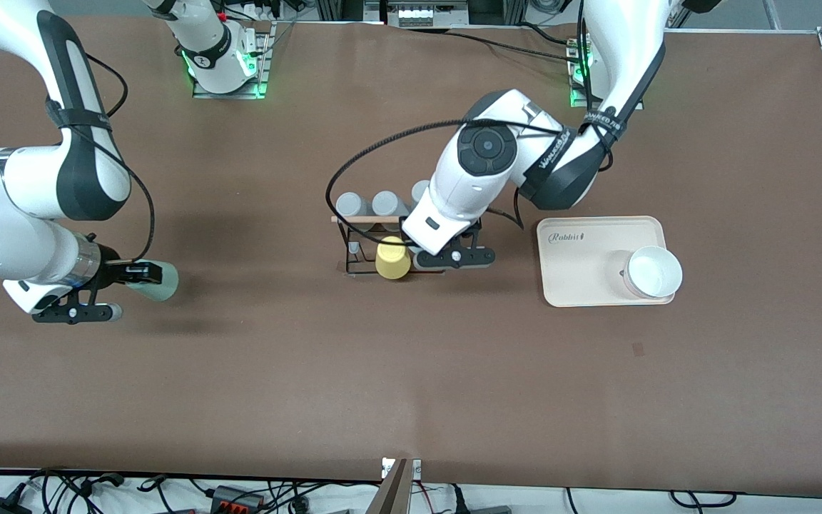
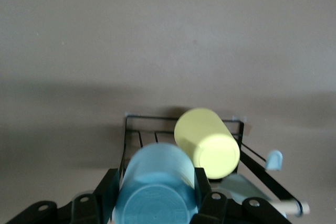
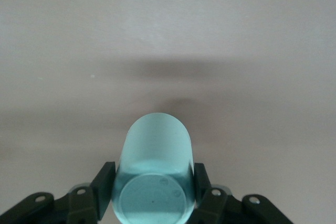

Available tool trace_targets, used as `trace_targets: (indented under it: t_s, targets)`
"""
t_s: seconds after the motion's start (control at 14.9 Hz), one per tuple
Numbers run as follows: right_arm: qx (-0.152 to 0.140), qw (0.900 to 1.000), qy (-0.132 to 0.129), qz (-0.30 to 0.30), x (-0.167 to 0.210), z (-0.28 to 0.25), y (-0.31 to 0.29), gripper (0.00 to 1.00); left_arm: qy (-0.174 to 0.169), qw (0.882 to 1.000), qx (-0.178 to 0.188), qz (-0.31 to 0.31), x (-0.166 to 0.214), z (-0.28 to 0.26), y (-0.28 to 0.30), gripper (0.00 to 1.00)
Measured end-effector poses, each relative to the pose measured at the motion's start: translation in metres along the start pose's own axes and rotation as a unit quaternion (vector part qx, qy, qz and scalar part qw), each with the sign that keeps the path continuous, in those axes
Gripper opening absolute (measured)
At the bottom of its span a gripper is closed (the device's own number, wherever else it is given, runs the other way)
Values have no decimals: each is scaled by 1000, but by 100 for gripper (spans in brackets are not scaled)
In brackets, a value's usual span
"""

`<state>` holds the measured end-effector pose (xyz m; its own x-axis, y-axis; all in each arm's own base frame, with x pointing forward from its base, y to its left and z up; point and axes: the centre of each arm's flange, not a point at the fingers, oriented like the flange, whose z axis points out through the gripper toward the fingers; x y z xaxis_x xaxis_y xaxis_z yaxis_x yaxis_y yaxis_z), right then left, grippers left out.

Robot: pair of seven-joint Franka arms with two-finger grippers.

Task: Hang scattered cups on rack with three cups

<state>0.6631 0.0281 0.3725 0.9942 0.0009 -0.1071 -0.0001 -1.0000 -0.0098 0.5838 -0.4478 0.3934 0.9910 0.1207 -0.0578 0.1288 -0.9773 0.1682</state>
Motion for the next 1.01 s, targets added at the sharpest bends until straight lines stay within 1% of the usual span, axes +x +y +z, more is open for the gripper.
trace_targets:
  t_s: [0.07, 0.2, 0.4, 0.54, 1.01]
  targets:
    - [7, 1000, 1, 6, 0, -4, -9, 65, 3, 1000, -1, -1, 3, 4, 0, 63]
    - [11, 1000, 2, 20, 0, -10, -31, 65, 6, 1000, -3, -2, 6, 9, -1, 63]
    - [9, 999, 2, 37, -5, -21, -73, 65, 7, 1000, 0, -2, 10, 12, -4, 63]
    - [7, 999, 3, 47, -9, -27, -99, 65, 14, 1000, 11, 4, 11, 17, -5, 62]
    - [4, 997, 7, 73, -21, -51, -162, 65, 25, 1000, 4, 6, 21, 39, -7, 61]
